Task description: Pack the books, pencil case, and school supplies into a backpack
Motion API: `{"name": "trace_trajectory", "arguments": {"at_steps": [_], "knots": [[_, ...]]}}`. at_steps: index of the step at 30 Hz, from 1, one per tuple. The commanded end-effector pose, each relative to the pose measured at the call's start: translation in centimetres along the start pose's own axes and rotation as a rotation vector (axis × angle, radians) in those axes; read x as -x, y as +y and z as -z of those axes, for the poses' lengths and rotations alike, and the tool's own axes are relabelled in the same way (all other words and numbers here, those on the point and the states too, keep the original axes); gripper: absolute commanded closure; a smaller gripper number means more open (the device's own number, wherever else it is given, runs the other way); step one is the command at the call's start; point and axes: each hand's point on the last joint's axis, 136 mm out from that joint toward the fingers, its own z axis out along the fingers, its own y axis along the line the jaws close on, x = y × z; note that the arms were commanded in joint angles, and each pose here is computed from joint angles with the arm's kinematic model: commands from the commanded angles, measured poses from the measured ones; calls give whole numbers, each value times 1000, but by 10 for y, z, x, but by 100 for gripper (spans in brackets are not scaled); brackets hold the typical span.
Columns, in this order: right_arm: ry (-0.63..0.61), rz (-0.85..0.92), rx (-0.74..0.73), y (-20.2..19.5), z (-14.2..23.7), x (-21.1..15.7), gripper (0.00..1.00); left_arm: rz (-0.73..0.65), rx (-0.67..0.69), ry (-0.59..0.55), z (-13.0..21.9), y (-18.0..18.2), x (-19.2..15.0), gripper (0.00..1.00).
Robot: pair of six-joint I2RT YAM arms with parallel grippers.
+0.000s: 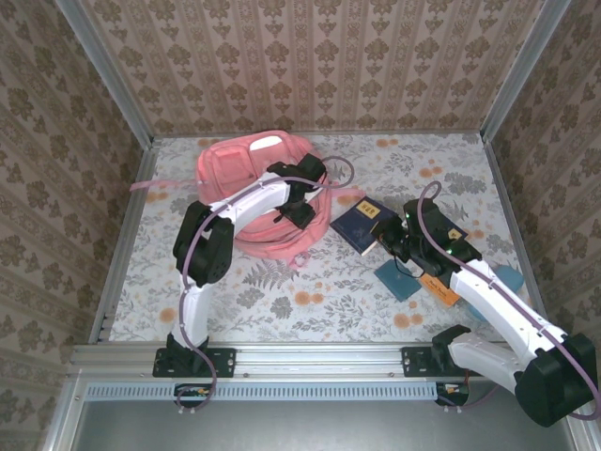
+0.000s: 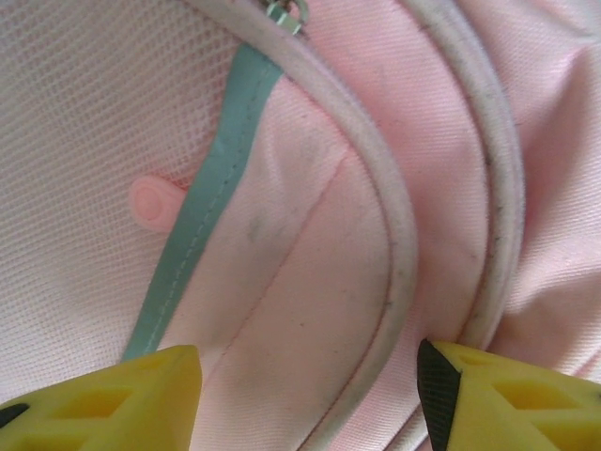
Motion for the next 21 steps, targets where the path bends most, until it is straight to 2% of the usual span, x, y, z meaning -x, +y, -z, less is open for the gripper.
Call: {"name": "trace_trajectory", "arguments": {"at_steps": [1, 10, 14, 21], "knots": [[9, -9, 21, 1, 0, -2, 95, -53, 79, 64, -6, 10, -9, 38], [15, -13, 20, 1, -2, -3, 95, -134, 108, 107, -16, 12, -10, 40], [15, -14, 19, 0, -1, -4, 95, -137, 140, 83, -9, 18, -3, 54], [-12, -3, 9, -2, 8, 0, 94, -159, 230, -101, 41, 26, 25, 80]]}}
